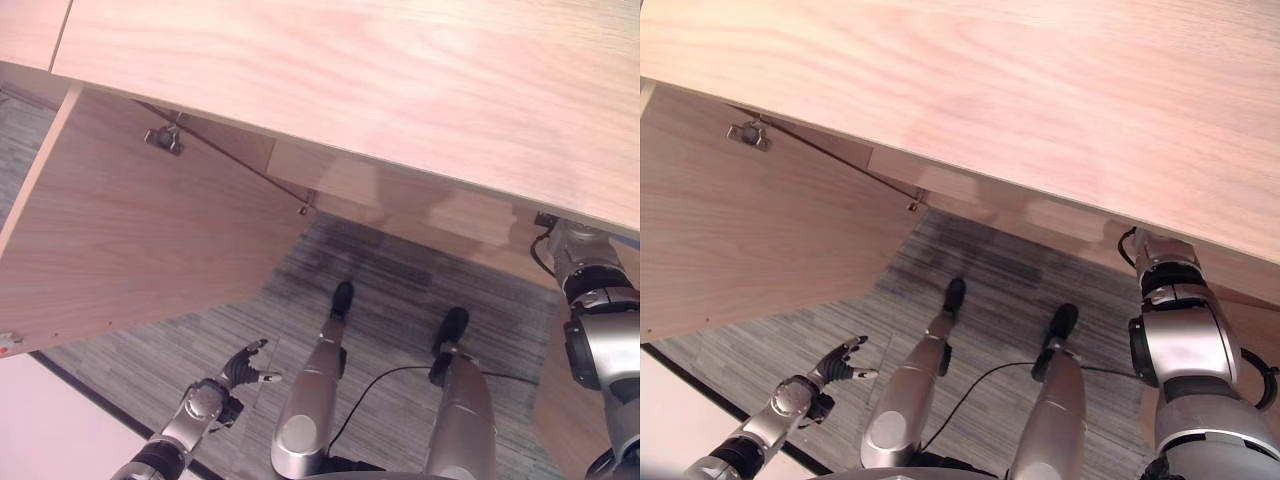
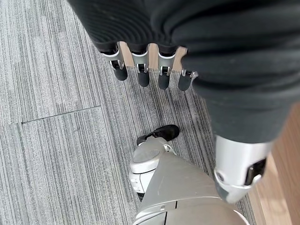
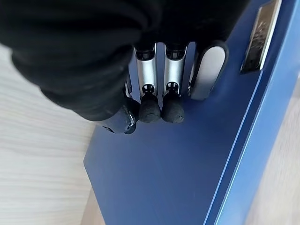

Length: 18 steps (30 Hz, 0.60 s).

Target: Put the empty folder in the office cabinet

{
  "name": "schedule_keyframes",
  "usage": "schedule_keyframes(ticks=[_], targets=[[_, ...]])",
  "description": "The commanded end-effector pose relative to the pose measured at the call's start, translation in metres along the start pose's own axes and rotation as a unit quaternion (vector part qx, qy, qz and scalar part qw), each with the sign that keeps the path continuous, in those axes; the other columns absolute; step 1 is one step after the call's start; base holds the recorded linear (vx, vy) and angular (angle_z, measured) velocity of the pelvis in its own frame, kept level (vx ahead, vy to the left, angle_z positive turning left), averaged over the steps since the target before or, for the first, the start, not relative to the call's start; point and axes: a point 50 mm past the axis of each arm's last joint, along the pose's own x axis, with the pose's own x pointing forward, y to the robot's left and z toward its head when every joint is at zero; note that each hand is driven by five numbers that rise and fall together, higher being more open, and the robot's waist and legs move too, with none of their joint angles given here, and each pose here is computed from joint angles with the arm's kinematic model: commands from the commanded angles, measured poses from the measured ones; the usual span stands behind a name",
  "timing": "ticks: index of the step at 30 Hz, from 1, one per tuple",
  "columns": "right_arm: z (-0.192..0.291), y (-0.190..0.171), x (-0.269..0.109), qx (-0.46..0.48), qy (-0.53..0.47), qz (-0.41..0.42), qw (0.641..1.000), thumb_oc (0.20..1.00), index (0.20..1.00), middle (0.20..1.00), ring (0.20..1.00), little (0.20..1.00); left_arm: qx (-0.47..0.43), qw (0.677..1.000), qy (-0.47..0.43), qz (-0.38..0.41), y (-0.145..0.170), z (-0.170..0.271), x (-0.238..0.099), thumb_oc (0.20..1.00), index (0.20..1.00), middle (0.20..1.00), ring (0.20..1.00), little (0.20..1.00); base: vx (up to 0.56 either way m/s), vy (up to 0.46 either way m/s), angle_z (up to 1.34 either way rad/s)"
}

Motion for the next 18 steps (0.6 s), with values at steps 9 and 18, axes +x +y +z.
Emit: schedule_keyframes(ticks=[9, 18], targets=[[-0.124, -0.059, -0.047, -0.104, 0.222, -0.047, 0.968, 0.200, 0.200, 0.200, 0.200, 0.200, -0.005, 0.999, 0.035, -0.004, 0.001, -0.023, -0.013, 1.000, 1.000, 1.000, 1.000, 1.000, 0.00, 0.002, 0.01], [-0.046, -0.113, -0.002, -0.090, 0.118, -0.123, 0.981, 0.200, 0.200, 0.200, 0.200, 0.200, 0.012, 0.999, 0.050, 0.002, 0.015, -0.031, -0.020, 1.000, 1.000, 1.000, 1.000, 1.000, 0.00, 0.000, 0.00]])
